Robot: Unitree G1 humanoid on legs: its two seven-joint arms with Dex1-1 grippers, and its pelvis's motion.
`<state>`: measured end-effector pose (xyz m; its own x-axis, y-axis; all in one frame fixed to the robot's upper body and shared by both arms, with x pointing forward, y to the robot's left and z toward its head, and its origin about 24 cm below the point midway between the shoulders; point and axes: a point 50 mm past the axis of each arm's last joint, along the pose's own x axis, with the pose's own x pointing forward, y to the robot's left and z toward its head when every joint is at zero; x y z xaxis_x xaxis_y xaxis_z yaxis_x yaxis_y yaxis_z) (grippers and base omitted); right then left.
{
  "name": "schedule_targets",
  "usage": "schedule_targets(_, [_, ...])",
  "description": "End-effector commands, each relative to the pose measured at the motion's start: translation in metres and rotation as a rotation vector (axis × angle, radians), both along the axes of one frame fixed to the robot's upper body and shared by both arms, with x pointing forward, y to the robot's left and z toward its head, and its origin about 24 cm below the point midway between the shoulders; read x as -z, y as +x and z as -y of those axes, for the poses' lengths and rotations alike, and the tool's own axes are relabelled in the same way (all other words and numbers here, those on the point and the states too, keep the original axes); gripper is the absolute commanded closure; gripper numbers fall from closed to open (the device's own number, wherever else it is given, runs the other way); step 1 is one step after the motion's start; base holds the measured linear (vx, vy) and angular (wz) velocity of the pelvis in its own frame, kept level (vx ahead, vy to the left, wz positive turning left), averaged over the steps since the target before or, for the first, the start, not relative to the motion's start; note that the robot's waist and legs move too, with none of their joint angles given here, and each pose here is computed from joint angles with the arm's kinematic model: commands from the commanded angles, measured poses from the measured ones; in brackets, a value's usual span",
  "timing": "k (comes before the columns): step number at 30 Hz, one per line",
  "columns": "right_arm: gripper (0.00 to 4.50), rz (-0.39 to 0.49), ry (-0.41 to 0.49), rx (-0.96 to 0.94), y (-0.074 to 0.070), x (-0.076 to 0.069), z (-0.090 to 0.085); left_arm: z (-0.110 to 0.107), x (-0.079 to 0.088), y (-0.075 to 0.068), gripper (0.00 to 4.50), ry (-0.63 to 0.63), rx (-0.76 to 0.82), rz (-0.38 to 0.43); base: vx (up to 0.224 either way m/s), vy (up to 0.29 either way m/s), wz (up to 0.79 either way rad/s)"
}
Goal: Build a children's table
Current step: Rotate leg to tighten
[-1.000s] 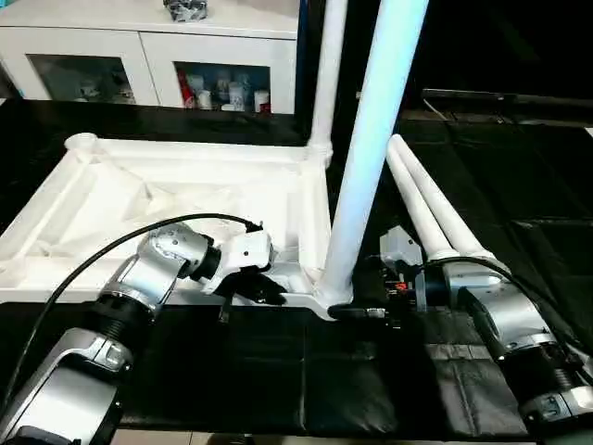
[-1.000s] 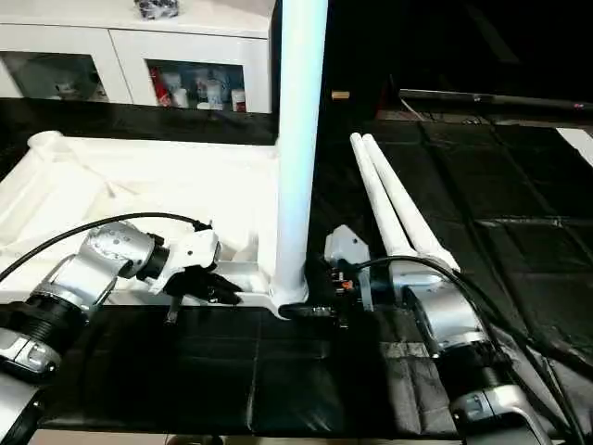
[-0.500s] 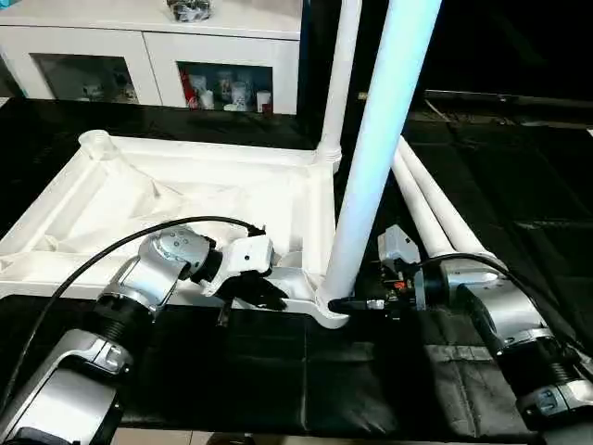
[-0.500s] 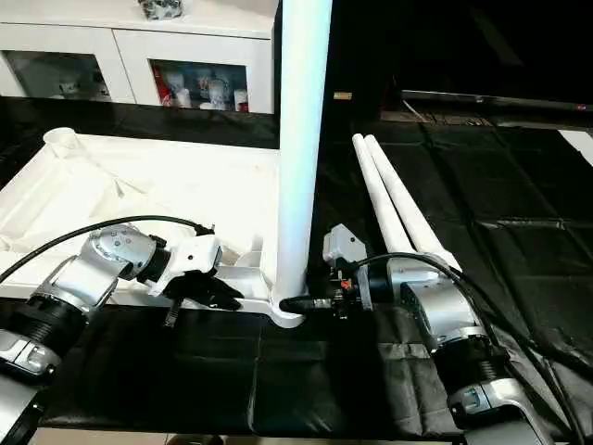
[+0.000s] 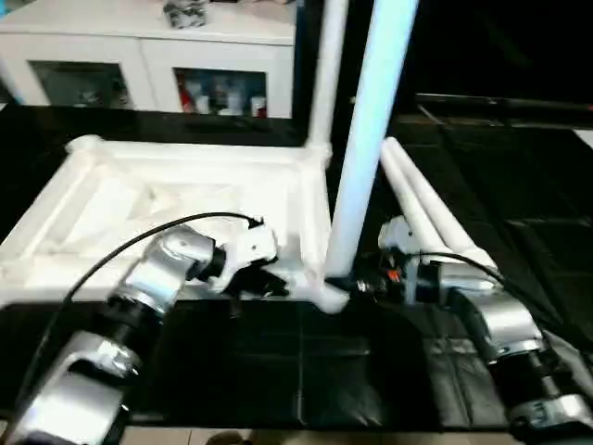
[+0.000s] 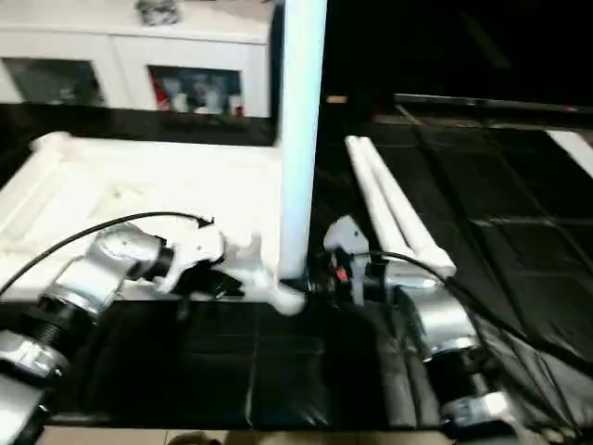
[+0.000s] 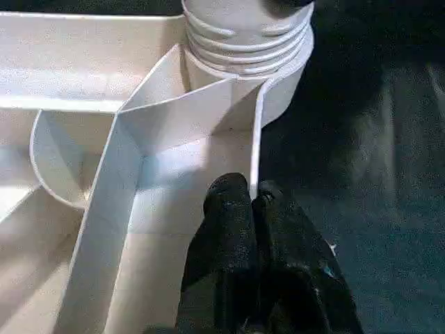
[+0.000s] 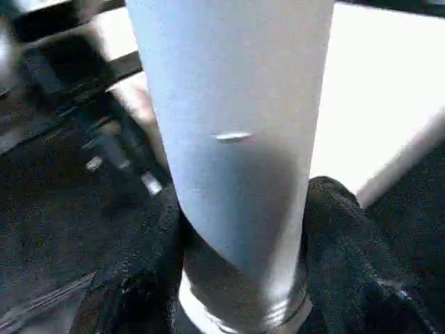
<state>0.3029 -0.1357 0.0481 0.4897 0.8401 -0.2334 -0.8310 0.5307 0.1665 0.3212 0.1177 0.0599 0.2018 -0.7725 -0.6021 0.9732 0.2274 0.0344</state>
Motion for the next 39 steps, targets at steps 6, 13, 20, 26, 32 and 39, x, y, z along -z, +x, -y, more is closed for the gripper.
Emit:
schedule_targets(6, [2.4, -0.169, 0.031, -0.023, -0.007, 0.024, -0.052, 0.053, -0.021, 0.001, 4.5, -0.127, -0.071, 0.097, 0.0, 0.0, 0.0])
schedule_targets(13, [2.4, -0.2, 0.051, 0.175, 0.005, 0.025, -0.072, 0.062, -0.026, 0.01, 4.5, -0.136, -0.276, 0.1, 0.0, 0.0, 0.0])
schedule_targets(20, [1.35, -0.107, 0.048, 0.127, 0.001, 0.021, -0.062, 0.038, -0.022, 0.013, 4.5, -0.078, -0.259, 0.142, 0.0, 0.0, 0.0])
schedule_targets(26, [0.85, -0.024, 0.043, 0.064, -0.003, 0.012, -0.031, 0.015, -0.024, 0.011, 4.5, -0.06, -0.164, 0.17, 0.0, 0.0, 0.0])
schedule_targets(32, [0.75, -0.012, 0.038, 0.051, -0.004, 0.011, -0.026, 0.012, -0.024, 0.011, 4.5, -0.055, -0.151, 0.165, 0.0, 0.0, 0.0])
schedule_targets(39, [0.56, 0.044, 0.005, -0.204, -0.007, -0.017, 0.012, -0.017, -0.016, -0.008, 4.5, -0.023, 0.162, 0.048, 0.0, 0.0, 0.0])
